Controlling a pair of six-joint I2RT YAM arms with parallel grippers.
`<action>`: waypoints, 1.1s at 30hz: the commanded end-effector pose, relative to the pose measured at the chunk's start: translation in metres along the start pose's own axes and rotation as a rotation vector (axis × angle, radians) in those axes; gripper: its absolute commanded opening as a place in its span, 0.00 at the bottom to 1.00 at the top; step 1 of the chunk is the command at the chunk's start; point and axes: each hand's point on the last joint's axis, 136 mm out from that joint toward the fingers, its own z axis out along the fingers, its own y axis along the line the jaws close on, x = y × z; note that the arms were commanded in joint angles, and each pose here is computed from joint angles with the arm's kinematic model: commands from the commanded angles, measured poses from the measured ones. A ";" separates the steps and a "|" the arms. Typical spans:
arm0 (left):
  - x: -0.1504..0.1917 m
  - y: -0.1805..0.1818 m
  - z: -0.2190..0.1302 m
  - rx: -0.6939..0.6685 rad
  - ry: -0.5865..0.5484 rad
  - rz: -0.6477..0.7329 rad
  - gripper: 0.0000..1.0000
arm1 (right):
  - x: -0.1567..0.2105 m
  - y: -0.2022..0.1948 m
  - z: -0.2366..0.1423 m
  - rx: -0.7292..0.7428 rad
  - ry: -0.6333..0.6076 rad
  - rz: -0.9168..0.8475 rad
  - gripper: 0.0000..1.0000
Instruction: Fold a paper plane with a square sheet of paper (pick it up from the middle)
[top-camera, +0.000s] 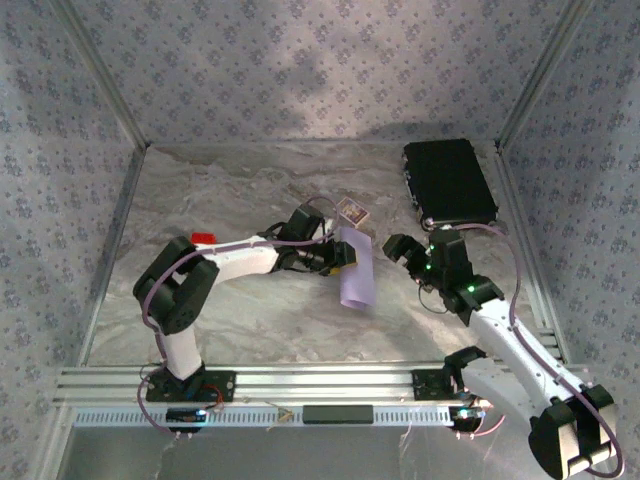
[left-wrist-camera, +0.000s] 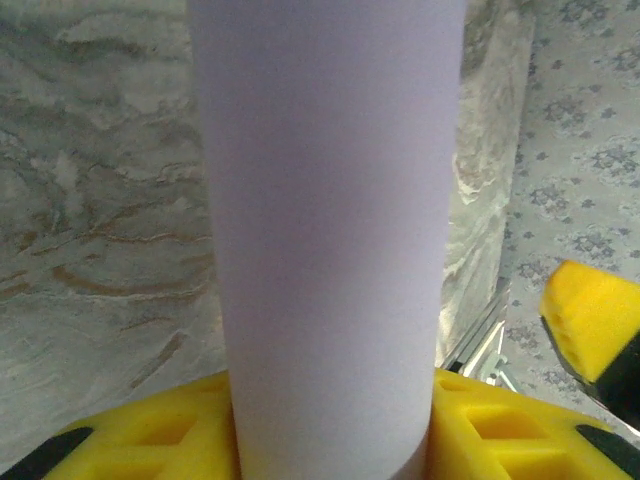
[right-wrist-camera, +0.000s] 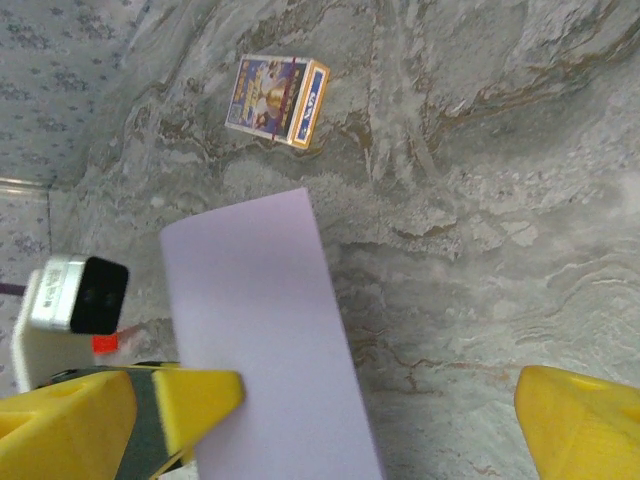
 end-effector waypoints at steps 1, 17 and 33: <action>0.008 0.008 0.007 -0.011 0.037 -0.008 0.44 | 0.009 0.005 0.007 -0.039 0.059 -0.008 0.99; 0.012 0.054 0.021 -0.136 0.046 -0.056 0.47 | 0.021 -0.006 0.023 -0.012 0.122 -0.015 0.99; 0.000 0.068 -0.001 -0.371 -0.002 0.053 0.66 | 0.026 -0.007 0.027 -0.007 0.158 -0.027 0.99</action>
